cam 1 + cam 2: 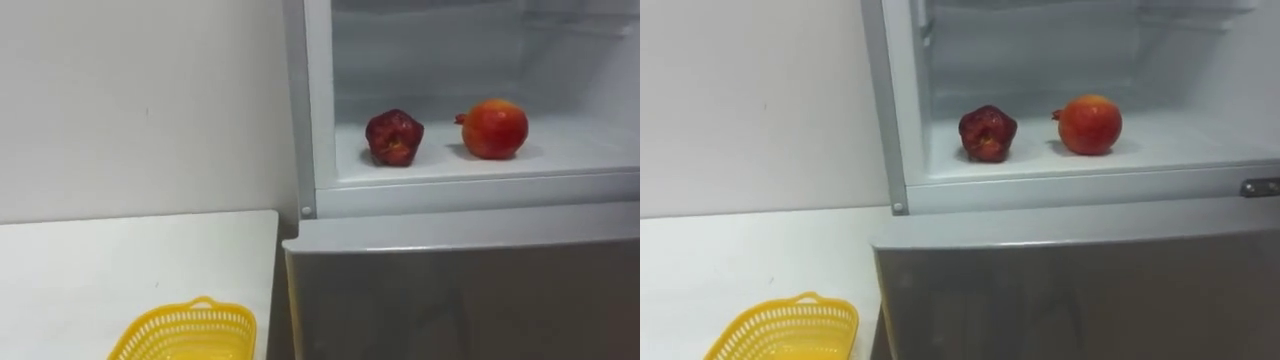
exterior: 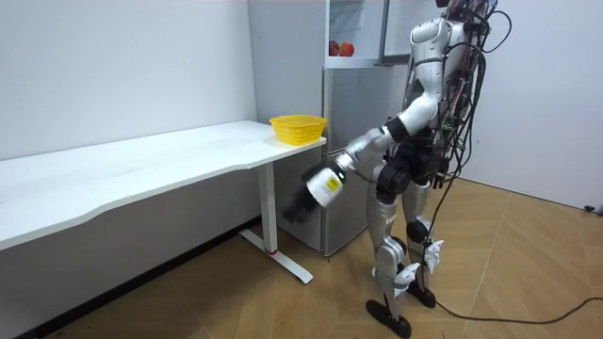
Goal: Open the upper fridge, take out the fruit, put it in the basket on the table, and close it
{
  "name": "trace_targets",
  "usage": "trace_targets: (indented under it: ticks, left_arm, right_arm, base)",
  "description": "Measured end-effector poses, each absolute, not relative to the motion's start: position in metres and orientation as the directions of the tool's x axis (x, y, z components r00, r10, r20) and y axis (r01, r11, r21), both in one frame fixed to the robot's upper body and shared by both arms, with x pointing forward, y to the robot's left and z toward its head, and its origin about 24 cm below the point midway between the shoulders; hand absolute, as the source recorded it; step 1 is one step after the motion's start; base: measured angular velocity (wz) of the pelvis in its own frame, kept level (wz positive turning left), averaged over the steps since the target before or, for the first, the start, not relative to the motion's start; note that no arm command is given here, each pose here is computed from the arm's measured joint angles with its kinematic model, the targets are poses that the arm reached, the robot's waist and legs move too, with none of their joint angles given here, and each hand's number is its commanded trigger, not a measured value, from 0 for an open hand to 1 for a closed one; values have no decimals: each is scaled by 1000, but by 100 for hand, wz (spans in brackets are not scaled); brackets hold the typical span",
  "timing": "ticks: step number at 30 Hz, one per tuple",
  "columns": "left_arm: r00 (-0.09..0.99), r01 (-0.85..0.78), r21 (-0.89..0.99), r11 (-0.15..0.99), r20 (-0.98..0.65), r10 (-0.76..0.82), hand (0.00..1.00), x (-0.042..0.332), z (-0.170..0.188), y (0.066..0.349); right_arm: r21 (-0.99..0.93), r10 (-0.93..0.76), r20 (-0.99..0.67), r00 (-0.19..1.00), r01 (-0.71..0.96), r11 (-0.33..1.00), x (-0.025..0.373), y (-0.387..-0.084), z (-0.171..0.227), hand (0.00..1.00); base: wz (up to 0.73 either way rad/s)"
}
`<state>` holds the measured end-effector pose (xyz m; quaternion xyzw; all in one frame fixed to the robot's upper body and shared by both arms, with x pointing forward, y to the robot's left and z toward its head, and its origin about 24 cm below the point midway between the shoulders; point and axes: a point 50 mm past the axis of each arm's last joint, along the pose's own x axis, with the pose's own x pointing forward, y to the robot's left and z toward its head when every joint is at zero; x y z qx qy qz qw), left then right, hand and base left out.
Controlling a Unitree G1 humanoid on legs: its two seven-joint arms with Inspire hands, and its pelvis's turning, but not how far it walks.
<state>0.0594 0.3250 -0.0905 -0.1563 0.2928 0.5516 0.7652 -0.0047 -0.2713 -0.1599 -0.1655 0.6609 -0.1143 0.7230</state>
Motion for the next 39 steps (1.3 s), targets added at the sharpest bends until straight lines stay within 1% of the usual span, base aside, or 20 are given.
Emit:
trace_targets:
  ticks: [2,6,8,12,13,14,15,17,18,20,21,23,24,25,27,28,30,32,34,39]
  left_arm:
    - [105,-950,139,279,-700,707,0,31,-109,315]
    - [-21,-938,240,249,-759,651,0,1,-128,305]
    - [-99,-902,324,287,-800,592,0,-22,-142,290]
    - [-156,-866,360,348,-855,495,0,-46,-153,271]
    - [-153,-848,361,388,-868,473,0,-48,-155,267]
    - [-140,-812,366,454,-878,457,0,-49,-156,262]
    - [-131,-796,364,484,-884,449,0,-49,-157,260]
    - [-74,-722,339,603,-904,420,0,-39,-161,253]
    - [-57,-698,334,633,-908,415,0,-36,-161,252]
    - [15,-574,311,757,-921,389,0,-21,-164,246]
    - [35,-532,310,788,-922,386,0,-17,-165,245]
    - [105,-387,314,867,-919,380,0,-1,-165,243]
    - [116,-361,315,878,-919,377,0,1,-165,243]
    - [143,-322,308,895,-919,368,0,9,-165,242]
    - [176,-299,295,908,-918,356,0,19,-165,240]
    - [192,-285,292,913,-916,353,0,21,-165,240]
    - [205,-269,289,919,-915,348,0,23,-165,238]
    - [224,-254,285,924,-912,343,0,27,-165,237]
    - [241,-247,278,928,-910,337,0,30,-164,236]
    - [230,-237,260,936,-921,314,0,23,-166,231]
  right_arm:
    - [-393,-386,-916,105,-51,918,0,-273,-160,0]
    - [-383,-376,-920,113,-52,922,4,-272,-160,0]
    - [-378,-371,-923,102,-51,924,4,-272,-160,0]
    - [-352,-348,-935,71,-56,934,-1,-271,-161,0]
    - [-346,-343,-938,55,-59,936,-3,-270,-162,0]
    - [-343,-340,-939,51,-67,937,-3,-269,-162,0]
    - [-342,-339,-939,50,-64,938,-2,-269,-162,0]
    - [-342,-339,-938,69,-47,938,5,-269,-162,0]
    - [-344,-340,-937,82,-42,938,8,-269,-162,0]
    - [-356,-351,-921,167,5,935,29,-270,-159,0]
    - [-358,-354,-916,190,14,934,35,-271,-158,0]
    - [-368,-362,-882,301,40,929,62,-269,-152,0]
    - [-369,-362,-872,329,44,929,69,-268,-150,0]
    - [-368,-358,-851,386,50,929,82,-264,-147,0]
    - [-353,-337,-826,452,51,934,100,-257,-142,0]
    - [-347,-325,-798,508,55,936,113,-252,-137,0]
    - [-349,-318,-725,611,73,934,136,-244,-122,0]
    - [-355,-312,-582,751,111,928,168,-233,-94,0]
    - [-365,-334,-527,781,146,919,177,-231,-81,0]
    - [-426,-398,-384,833,222,877,185,-231,-55,0]
  base:
    - [-5]
    - [-1]
    - [0]
    - [4]
    - [0]
    - [0]
    - [0]
    - [0]
    - [0]
    - [0]
    - [0]
    - [0]
    - [0]
    - [0]
    - [-4]
    - [-12]
    - [-9]
    - [-7]
    - [-7]
    - [-19]
